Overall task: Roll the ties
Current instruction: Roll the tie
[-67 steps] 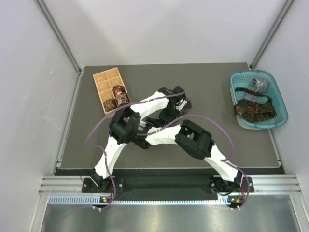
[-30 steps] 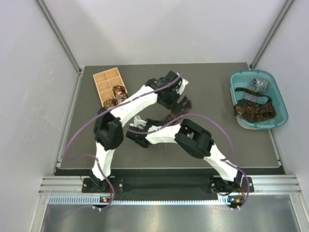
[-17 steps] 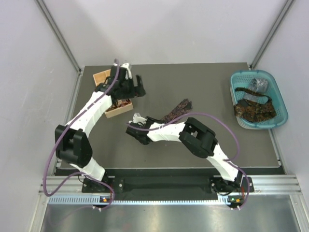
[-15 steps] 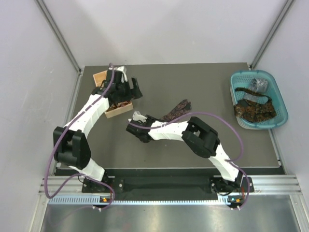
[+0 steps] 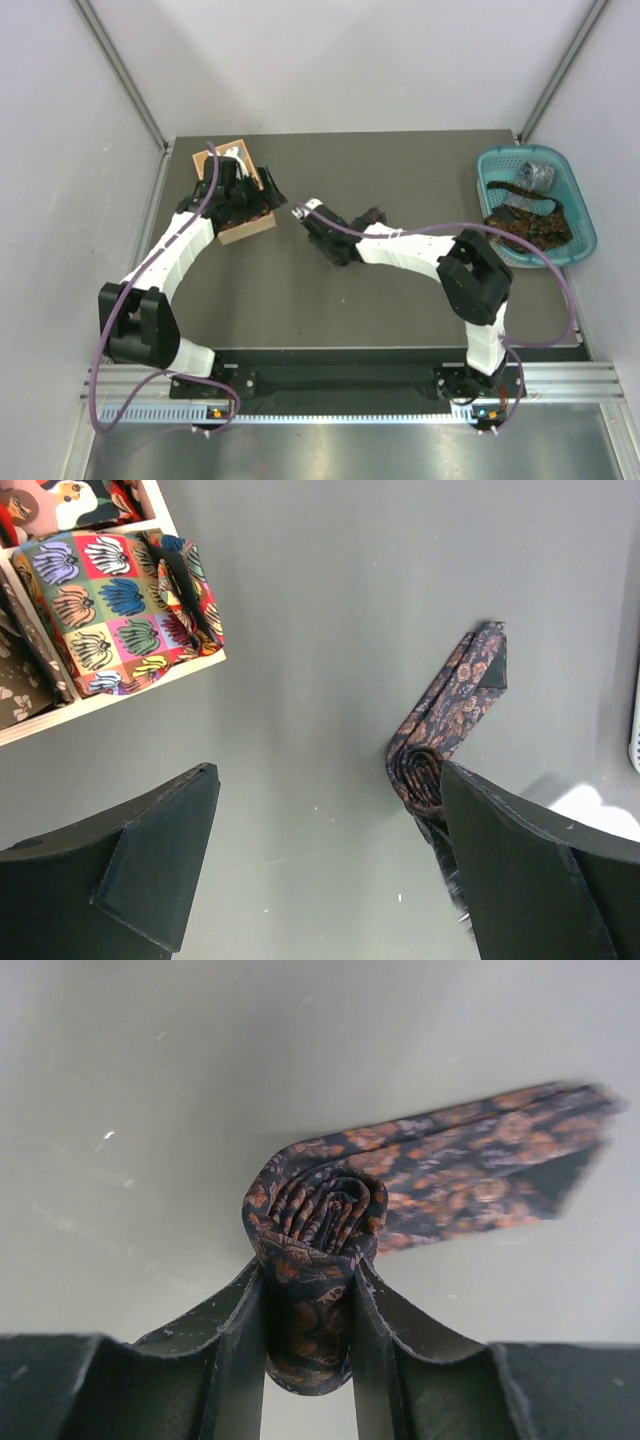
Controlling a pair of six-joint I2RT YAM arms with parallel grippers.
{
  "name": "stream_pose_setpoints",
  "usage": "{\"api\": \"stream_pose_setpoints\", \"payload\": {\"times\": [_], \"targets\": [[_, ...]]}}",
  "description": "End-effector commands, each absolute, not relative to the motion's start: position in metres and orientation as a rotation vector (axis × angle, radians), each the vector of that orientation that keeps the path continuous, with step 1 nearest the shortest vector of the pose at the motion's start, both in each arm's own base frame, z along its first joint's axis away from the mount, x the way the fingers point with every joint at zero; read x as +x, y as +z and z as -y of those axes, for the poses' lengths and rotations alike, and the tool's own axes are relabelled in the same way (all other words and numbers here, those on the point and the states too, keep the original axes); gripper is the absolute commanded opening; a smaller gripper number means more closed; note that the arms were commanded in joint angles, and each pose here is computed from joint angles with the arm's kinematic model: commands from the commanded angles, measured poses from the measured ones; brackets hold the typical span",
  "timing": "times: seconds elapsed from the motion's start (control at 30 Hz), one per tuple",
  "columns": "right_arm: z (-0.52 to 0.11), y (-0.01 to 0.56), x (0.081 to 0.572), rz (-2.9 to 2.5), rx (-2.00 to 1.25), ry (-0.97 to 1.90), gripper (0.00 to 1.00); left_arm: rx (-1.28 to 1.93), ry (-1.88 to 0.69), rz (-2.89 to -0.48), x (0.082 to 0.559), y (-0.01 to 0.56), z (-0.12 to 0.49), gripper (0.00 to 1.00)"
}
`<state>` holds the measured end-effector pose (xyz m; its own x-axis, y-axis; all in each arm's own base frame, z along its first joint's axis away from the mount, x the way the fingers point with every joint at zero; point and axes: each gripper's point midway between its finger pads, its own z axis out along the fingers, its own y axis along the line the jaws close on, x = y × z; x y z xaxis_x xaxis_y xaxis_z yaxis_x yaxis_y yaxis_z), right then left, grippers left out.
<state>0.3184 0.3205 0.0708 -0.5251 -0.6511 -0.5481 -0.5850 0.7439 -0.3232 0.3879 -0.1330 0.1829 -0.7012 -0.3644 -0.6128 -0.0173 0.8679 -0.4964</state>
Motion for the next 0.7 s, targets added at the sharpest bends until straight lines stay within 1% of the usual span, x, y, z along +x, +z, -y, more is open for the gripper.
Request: {"api": "stream_pose_setpoints", "payload": {"times": [0.0,0.17,0.3,0.53,0.67], "targets": [[-0.347,0.095,0.313,-2.276,-0.871,0.262,0.19,-0.245,-0.627,-2.227,0.388,0.195,0.134,0.96],[-0.347,0.094,0.308,-2.323,-0.864,0.514,0.19,-0.202,-0.657,-2.265,0.379,0.181,0.140,0.96],[-0.343,0.096,0.310,-2.364,-0.847,0.763,0.19,-0.140,-0.623,-2.273,0.368,0.172,0.150,0.96],[-0.333,0.081,0.315,-2.443,-0.844,1.014,0.19,-0.043,-0.636,-2.261,0.353,0.156,0.175,0.96],[-0.324,0.062,0.316,-2.524,-0.830,1.099,0.19,0.109,-0.628,-2.264,0.341,0.145,0.204,0.96]]}}
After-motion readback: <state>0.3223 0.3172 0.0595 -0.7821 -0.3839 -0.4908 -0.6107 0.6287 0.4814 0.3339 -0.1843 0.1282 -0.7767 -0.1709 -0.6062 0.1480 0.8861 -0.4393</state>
